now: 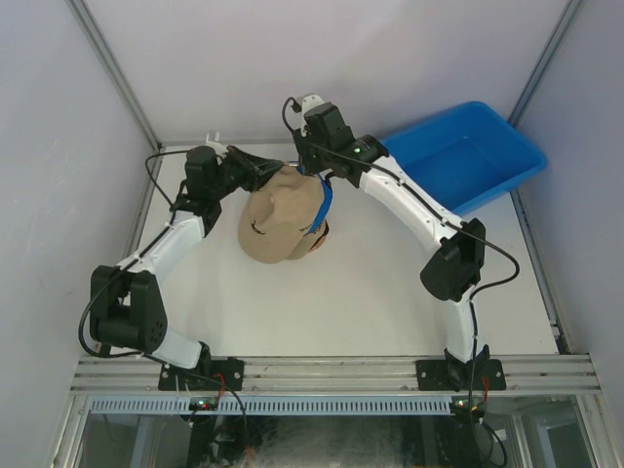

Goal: Stack the hats
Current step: Stack the hat on the hat.

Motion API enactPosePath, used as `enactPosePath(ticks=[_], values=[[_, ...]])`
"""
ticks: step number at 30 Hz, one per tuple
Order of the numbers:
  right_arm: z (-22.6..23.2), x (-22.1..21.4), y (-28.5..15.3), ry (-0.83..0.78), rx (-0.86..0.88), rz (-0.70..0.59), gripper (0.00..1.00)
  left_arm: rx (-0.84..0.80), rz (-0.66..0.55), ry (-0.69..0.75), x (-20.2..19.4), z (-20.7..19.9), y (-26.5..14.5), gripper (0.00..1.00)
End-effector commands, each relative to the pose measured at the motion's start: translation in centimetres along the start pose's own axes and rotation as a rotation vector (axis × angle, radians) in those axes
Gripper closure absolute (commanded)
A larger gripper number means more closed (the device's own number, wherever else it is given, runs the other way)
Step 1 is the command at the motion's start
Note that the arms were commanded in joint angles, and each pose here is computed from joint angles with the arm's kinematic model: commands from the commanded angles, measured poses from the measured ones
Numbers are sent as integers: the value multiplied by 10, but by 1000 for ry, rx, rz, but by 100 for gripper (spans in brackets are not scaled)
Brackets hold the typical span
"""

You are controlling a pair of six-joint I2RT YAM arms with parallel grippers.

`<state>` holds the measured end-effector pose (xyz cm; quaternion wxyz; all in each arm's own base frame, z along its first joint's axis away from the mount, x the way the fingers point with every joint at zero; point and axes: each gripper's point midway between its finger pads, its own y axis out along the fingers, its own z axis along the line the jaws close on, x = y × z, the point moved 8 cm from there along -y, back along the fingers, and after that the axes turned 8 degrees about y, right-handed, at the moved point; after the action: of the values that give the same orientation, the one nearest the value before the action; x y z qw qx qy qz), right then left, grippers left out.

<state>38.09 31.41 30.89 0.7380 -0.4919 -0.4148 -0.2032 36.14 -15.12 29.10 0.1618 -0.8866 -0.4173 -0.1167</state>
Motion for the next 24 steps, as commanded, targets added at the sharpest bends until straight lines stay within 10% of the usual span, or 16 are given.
enactPosePath(ticks=[1, 24], values=[[7, 12, -11, -13, 30, -68, 70, -89, -21, 66, 12, -26, -1, 92], [3, -3, -3, -42, 24, -31, 69, -105, -20, 58, 21, -24, 1, 92]])
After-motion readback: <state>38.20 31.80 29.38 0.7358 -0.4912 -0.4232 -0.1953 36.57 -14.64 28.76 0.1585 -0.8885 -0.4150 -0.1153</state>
